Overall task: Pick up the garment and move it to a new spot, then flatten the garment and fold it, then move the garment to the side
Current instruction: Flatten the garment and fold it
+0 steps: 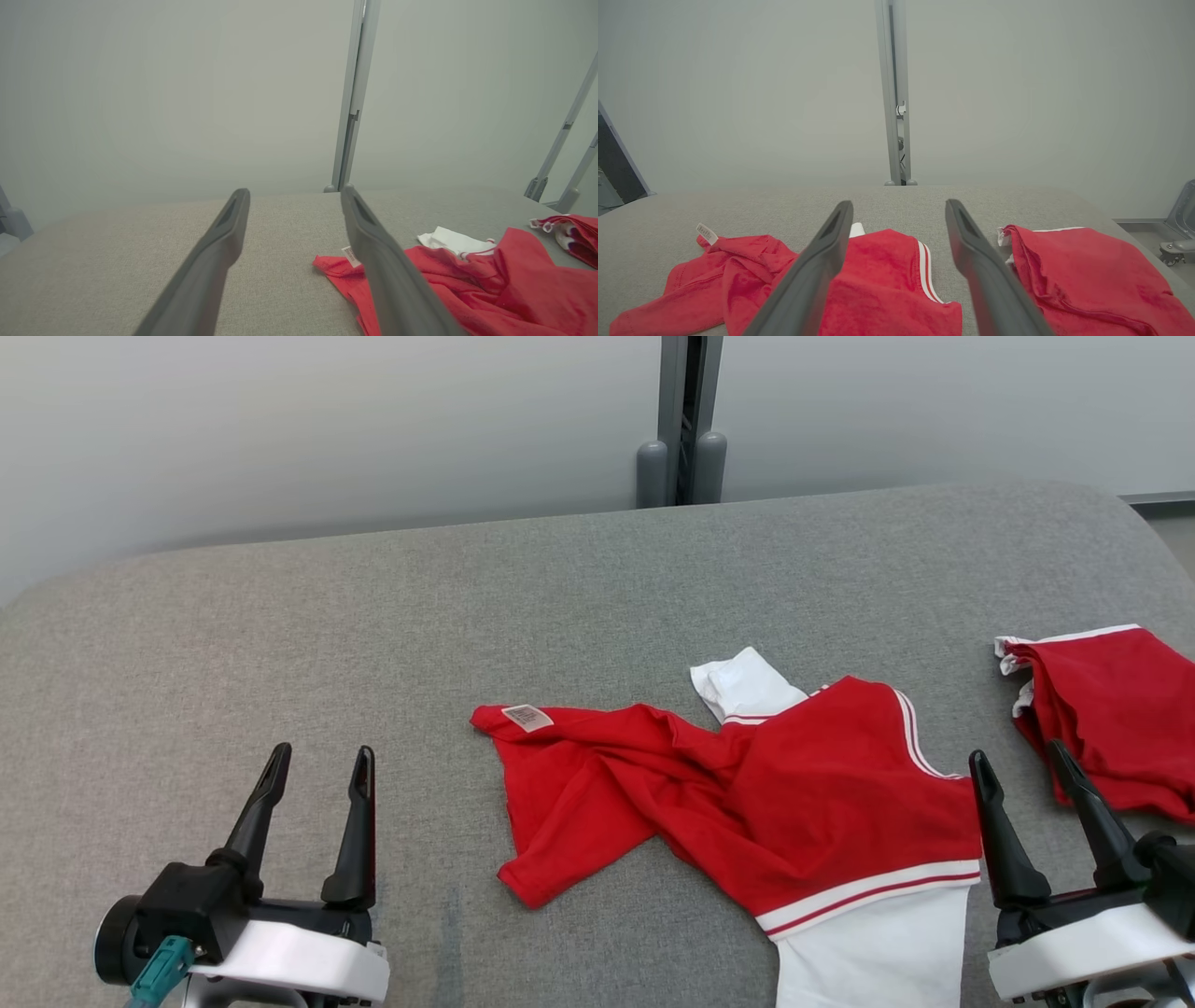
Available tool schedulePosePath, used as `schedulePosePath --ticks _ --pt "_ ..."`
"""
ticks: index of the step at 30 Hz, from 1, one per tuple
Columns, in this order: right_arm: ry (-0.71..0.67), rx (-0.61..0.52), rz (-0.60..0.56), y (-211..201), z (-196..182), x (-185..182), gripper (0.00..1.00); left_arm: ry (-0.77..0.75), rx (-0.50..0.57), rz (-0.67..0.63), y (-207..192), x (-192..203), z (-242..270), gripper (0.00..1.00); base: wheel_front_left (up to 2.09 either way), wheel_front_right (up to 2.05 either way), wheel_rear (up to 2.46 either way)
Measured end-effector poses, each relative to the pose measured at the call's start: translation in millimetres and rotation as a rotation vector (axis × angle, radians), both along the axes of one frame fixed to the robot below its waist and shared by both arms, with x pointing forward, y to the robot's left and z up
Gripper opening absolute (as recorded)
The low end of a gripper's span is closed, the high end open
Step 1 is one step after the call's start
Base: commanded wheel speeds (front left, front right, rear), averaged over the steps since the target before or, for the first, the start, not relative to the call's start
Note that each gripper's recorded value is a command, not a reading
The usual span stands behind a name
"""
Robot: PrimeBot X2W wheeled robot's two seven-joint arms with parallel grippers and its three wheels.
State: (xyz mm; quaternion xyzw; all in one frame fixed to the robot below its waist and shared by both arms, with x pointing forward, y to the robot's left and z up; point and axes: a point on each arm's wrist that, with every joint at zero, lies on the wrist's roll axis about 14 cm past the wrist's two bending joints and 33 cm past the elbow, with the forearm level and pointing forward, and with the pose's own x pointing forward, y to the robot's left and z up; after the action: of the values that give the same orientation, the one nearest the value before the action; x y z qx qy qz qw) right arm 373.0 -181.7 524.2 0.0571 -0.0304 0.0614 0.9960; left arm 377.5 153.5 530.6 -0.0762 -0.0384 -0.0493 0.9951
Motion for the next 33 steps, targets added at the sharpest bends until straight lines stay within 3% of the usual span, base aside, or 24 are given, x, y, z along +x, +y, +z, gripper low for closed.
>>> schedulePosePath --ticks 5,9,17,26,28,33 --pt "0.009 0.003 0.006 2.2 -1.9 2.0 1.0 0.011 -0.003 -0.02 -6.3 2.2 -2.4 1.0 0.0 0.0 0.0" --pt "0.019 0.006 0.011 3.9 -5.3 5.9 1.0 0.049 -0.018 -0.123 -33.7 9.5 -10.0 1.0 0.0 0.0 0.0" --pt "0.044 0.023 0.005 2.3 -14.9 12.5 1.0 0.327 -0.032 -0.353 -93.2 5.8 -84.9 1.0 0.0 0.0 0.0" --pt "0.069 0.033 -0.046 -14.1 -27.0 14.8 1.0 0.578 0.027 -0.467 -114.8 1.4 -154.3 0.98 0.0 0.0 0.0" --pt "0.07 0.032 -0.056 -17.3 -27.9 15.3 1.0 0.586 0.035 -0.487 -119.3 3.4 -157.1 0.0 0.0 0.0 0.0" --pt "0.073 0.034 -0.07 -21.0 -30.2 15.8 1.0 0.57 0.067 -0.452 -109.4 18.7 -160.5 0.0 0.0 0.0 0.0"
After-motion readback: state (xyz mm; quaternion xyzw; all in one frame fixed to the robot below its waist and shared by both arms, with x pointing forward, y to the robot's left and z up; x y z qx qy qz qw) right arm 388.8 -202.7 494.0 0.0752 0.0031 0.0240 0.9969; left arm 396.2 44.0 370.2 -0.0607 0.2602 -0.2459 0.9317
